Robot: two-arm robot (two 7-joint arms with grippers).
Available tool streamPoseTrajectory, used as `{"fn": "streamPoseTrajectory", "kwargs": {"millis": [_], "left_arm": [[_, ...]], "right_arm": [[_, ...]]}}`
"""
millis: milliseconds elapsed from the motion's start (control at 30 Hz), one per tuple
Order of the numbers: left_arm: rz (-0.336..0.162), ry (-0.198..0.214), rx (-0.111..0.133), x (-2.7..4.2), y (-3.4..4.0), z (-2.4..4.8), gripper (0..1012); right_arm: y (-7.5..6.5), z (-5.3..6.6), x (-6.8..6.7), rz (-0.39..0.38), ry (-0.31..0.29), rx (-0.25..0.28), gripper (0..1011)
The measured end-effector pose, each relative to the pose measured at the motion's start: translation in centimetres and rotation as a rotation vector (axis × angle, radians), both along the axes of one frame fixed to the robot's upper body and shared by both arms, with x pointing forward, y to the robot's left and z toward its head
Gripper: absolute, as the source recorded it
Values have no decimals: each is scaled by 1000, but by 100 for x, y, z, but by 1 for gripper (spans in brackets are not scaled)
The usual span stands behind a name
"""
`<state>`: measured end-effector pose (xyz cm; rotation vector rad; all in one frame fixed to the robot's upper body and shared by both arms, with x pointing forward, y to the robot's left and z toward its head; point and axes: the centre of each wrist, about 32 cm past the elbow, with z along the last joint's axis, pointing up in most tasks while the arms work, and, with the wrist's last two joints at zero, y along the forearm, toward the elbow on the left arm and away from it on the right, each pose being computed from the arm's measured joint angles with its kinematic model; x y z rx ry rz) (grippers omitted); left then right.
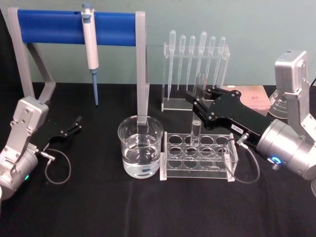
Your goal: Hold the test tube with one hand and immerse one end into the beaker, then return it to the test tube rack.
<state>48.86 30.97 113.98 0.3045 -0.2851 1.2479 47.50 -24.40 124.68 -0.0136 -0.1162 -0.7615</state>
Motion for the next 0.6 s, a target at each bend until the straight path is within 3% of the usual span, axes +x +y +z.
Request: {"fn": "streamPoseTrajectory", "kwargs": {"millis": [600], "left_arm": [[0, 0, 0, 0, 0, 0, 1000]], "right_arm": [[0, 0, 0, 0, 0, 0, 225]]}}
